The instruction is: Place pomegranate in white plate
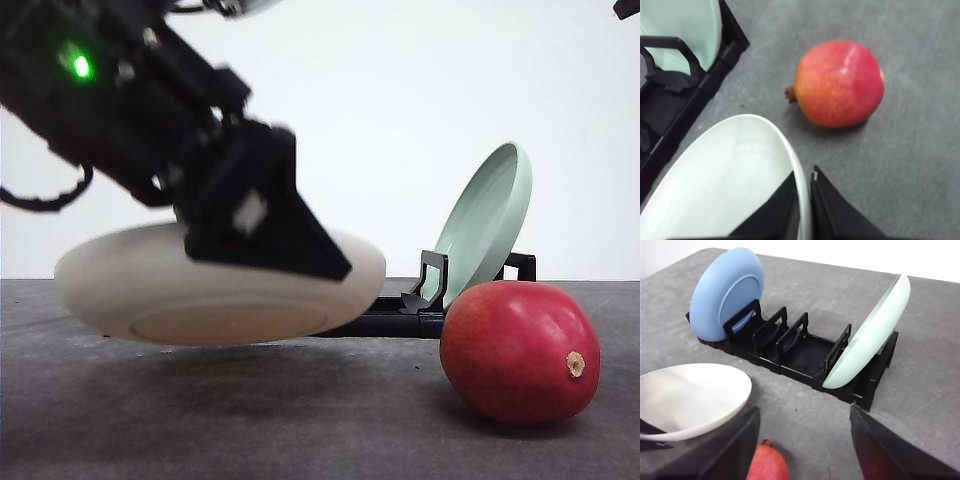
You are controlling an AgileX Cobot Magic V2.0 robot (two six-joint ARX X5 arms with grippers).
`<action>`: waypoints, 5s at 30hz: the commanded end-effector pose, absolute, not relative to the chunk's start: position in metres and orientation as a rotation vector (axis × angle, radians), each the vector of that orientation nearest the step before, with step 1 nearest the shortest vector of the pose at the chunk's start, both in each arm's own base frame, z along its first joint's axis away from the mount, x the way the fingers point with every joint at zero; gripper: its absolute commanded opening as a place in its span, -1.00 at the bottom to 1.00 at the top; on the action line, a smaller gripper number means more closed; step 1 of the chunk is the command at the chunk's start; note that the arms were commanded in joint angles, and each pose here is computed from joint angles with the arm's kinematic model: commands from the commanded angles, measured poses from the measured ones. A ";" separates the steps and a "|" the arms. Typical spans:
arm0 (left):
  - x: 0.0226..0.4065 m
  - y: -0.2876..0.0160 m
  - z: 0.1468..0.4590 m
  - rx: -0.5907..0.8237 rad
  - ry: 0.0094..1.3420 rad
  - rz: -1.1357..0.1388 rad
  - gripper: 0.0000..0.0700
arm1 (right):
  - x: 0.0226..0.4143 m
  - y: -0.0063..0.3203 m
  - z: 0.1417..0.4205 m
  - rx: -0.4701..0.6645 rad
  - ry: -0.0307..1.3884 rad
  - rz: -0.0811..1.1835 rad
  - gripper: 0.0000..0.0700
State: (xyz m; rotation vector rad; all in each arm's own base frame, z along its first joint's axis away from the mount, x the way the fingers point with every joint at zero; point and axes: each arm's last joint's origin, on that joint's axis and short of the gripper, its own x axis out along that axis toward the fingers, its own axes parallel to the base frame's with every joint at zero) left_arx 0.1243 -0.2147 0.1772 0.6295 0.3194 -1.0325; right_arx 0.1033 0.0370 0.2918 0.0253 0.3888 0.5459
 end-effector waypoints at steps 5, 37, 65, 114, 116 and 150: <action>0.123 -0.223 0.163 0.696 0.340 -1.044 -0.92 | 0.103 0.037 0.298 0.022 0.364 0.552 0.03; 0.141 -0.169 0.231 0.160 0.790 -0.874 -0.07 | 0.102 0.037 0.296 0.022 0.383 0.551 0.03; 0.150 -0.038 0.264 -0.100 0.755 -0.309 -0.07 | 0.098 0.043 0.277 0.263 0.754 0.587 0.03; 0.150 -0.038 0.265 -0.094 0.741 -0.313 -0.08 | 0.196 0.152 0.206 0.023 1.344 0.473 0.26; 0.150 -0.038 0.265 -0.094 0.741 -0.313 -0.09 | 0.197 0.154 0.217 -0.025 1.340 0.509 0.26; 0.150 -0.038 0.265 -0.094 0.741 -0.313 -0.10 | 0.230 0.284 0.191 -0.227 1.137 0.873 0.26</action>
